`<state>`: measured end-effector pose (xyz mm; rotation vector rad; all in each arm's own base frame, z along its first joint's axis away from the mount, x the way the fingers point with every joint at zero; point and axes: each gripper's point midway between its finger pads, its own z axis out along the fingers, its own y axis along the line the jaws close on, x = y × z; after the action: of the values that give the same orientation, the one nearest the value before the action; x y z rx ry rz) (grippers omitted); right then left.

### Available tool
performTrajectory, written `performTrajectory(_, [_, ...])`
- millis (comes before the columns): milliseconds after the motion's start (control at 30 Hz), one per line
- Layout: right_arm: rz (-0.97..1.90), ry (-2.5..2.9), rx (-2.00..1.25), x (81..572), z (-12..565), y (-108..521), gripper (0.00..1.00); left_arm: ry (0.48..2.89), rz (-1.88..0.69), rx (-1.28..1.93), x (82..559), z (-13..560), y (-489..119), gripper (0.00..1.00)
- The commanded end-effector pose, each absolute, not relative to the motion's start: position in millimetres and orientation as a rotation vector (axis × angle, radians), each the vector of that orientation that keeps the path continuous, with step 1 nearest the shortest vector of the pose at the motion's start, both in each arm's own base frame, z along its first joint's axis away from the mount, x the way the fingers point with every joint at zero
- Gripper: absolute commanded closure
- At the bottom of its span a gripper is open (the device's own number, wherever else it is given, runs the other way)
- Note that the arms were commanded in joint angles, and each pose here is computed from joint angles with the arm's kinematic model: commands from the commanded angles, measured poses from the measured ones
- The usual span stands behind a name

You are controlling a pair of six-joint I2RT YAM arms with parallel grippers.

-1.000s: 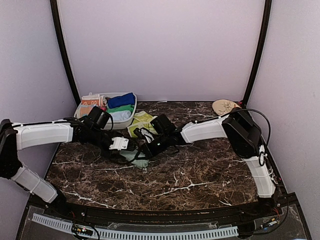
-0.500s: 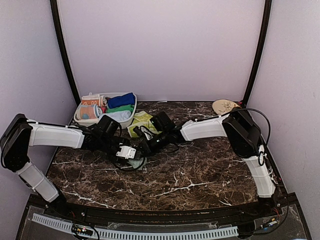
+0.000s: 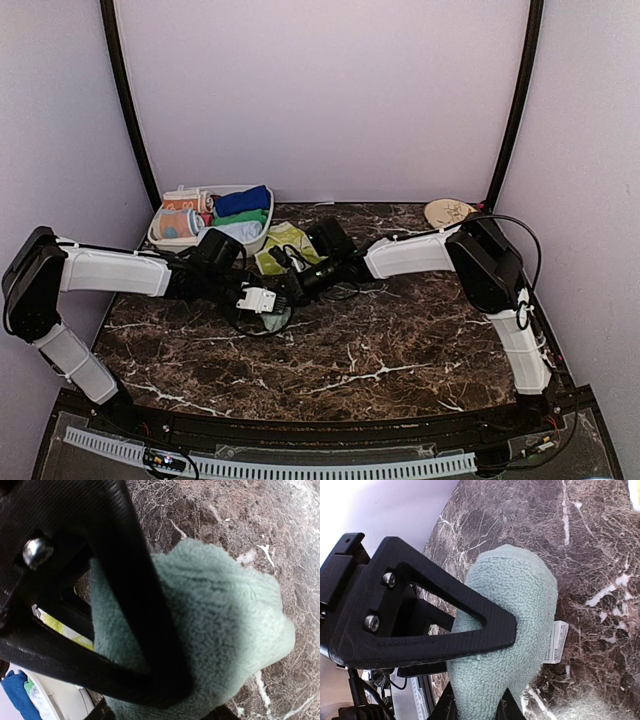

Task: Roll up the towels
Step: Pick up the towel from the center of the board, then place the towel in the storage box.

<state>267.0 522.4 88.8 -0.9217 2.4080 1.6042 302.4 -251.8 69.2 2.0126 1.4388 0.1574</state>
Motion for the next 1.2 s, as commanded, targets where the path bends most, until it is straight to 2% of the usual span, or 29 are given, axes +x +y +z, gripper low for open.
performTrajectory(0, [1.882, 2.087, -1.200, 220.2, 161.7, 543.5, 1.00, 1.447, 0.163, 1.982, 311.6, 78.1, -260.6, 0.50])
performTrajectory(167, [1.889, 2.044, -1.252, 211.9, 170.6, 542.9, 1.00, 1.466, 0.137, 1.943, 313.7, 85.8, -265.0, 0.32])
performTrajectory(200, [1.895, 2.037, -1.259, 209.8, 171.5, 542.2, 1.00, 1.469, 0.133, 1.929, 314.2, 88.1, -265.9, 0.22])
performTrajectory(367, [1.912, 1.976, -1.292, 204.7, 182.0, 538.5, 1.00, 1.496, 0.099, 1.956, 304.4, 85.7, -261.5, 0.20])
performTrajectory(433, [1.937, 1.940, -1.296, 202.6, 188.4, 538.2, 1.00, 1.504, 0.051, 1.983, 294.5, 88.7, -260.5, 0.29])
performTrajectory(533, [1.936, 1.959, -1.304, 203.1, 184.9, 539.0, 1.00, 1.512, 0.022, 1.974, 291.2, 102.9, -261.9, 0.51])
performTrajectory(600, [1.936, 1.957, -1.301, 202.4, 184.6, 537.7, 1.00, 1.509, 0.056, 1.962, 294.2, 111.3, -260.0, 0.74])
performTrajectory(633, [1.923, 1.961, -1.291, 204.3, 184.3, 537.5, 0.98, 1.505, 0.079, 1.954, 296.6, 115.4, -258.4, 0.90])
performTrajectory(667, [1.901, 1.970, -1.276, 208.3, 183.3, 536.6, 0.87, 1.508, 0.116, 1.942, 300.4, 119.1, -255.3, 0.99])
performTrajectory(733, [1.795, 2.027, -1.212, 228.3, 178.8, 529.9, 0.76, 1.506, 0.203, 1.924, 309.6, 128.1, -247.4, 1.00])
performTrajectory(767, [1.720, 2.048, -1.171, 243.2, 179.3, 524.2, 0.63, 1.506, 0.244, 1.912, 315.3, 133.9, -242.9, 1.00])
performTrajectory(800, [1.627, 2.077, -1.107, 263.7, 180.0, 515.4, 0.48, 1.503, 0.284, 1.899, 322.8, 141.4, -237.5, 1.00])
performTrajectory(833, [1.546, 2.087, -1.048, 283.7, 186.1, 503.8, 0.16, 1.504, 0.319, 1.868, 332.7, 151.5, -231.6, 1.00])
performTrajectory(867, [1.470, 2.084, -0.977, 306.5, 196.4, 488.4, 0.02, 1.517, 0.354, 1.820, 347.0, 163.1, -222.2, 1.00])
performTrajectory(1000, [1.190, 2.038, -0.715, 374.1, 238.5, 414.8, 0.00, 1.552, 0.491, 1.629, 413.4, 211.9, -180.5, 1.00])
performTrajectory(1067, [1.081, 2.003, -0.650, 385.2, 256.3, 384.9, 0.00, 1.563, 0.539, 1.543, 444.6, 232.3, -162.9, 1.00])
performTrajectory(1167, [1.006, 2.000, -0.638, 380.1, 254.2, 365.6, 0.00, 1.570, 0.598, 1.501, 482.8, 238.2, -146.0, 1.00])
